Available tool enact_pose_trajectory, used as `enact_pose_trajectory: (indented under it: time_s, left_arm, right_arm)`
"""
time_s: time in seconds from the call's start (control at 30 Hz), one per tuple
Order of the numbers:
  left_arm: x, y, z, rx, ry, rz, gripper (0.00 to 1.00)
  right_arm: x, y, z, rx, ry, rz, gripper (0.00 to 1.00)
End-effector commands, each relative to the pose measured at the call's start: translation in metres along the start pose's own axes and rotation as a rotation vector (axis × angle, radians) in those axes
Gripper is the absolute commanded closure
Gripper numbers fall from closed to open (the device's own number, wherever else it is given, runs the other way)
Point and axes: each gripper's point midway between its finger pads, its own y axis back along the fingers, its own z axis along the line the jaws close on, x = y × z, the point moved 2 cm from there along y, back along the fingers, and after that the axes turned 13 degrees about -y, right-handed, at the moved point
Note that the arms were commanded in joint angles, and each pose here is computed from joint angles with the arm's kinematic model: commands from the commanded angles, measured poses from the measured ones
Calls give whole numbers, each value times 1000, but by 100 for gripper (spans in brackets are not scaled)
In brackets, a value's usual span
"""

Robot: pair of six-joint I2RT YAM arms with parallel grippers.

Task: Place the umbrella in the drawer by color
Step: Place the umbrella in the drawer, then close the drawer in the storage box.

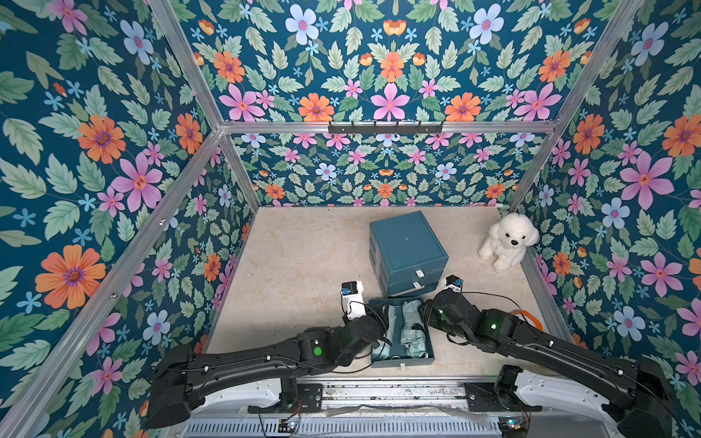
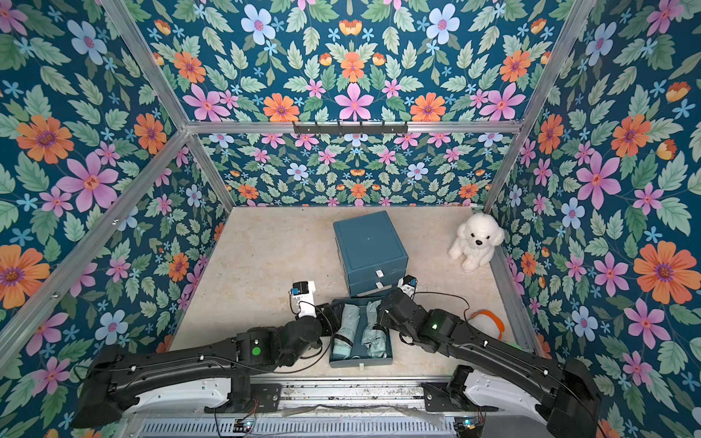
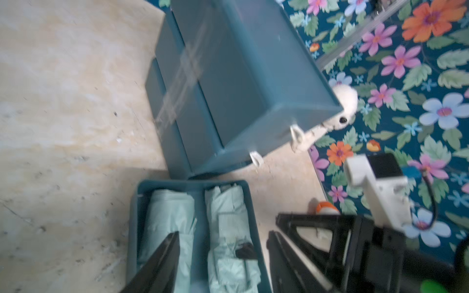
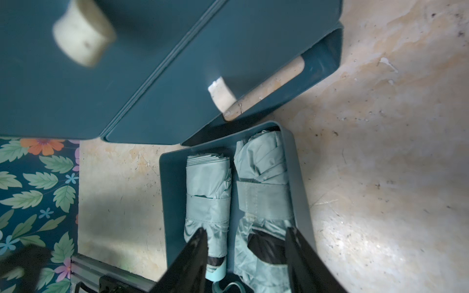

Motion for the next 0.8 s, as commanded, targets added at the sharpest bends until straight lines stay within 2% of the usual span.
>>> enact_pose_trajectory:
  time_s: [0.0, 0.07, 0.2, 0.3, 0.37, 0.47, 0.5, 0.7, 0.77]
  left_arm:
    - [-20, -8, 23, -80, -86, 70, 32]
    - [-42, -15, 18, -47, -111, 60, 25]
    - [-89, -26, -8, -23, -247, 4, 18]
    - [-101, -49, -19, -33, -299, 52, 12]
    - [-97, -67, -24, -24, -323, 97, 7]
    - [-86, -89, -25, -25, -349, 151, 7]
    - [-82, -95, -22, -43, -348, 172, 7]
    - [-64, -117, 5, -134, -349, 252, 12]
    - [-62, -120, 15, -173, -369, 264, 15]
  right_arm:
    - [0, -3, -12, 69, 30, -31, 46]
    - [4, -4, -18, 77, 23, -22, 46]
    - [20, -11, -32, 77, 7, 20, 46]
    - [33, -21, -36, 71, 14, 73, 48]
    - [38, -26, -37, 83, 33, 94, 49]
    - [37, -29, -43, 141, 52, 92, 57]
    - [37, -29, -45, 157, 56, 88, 63]
    - [41, -32, -60, 184, 55, 95, 77]
    - [43, -33, -64, 186, 58, 104, 86]
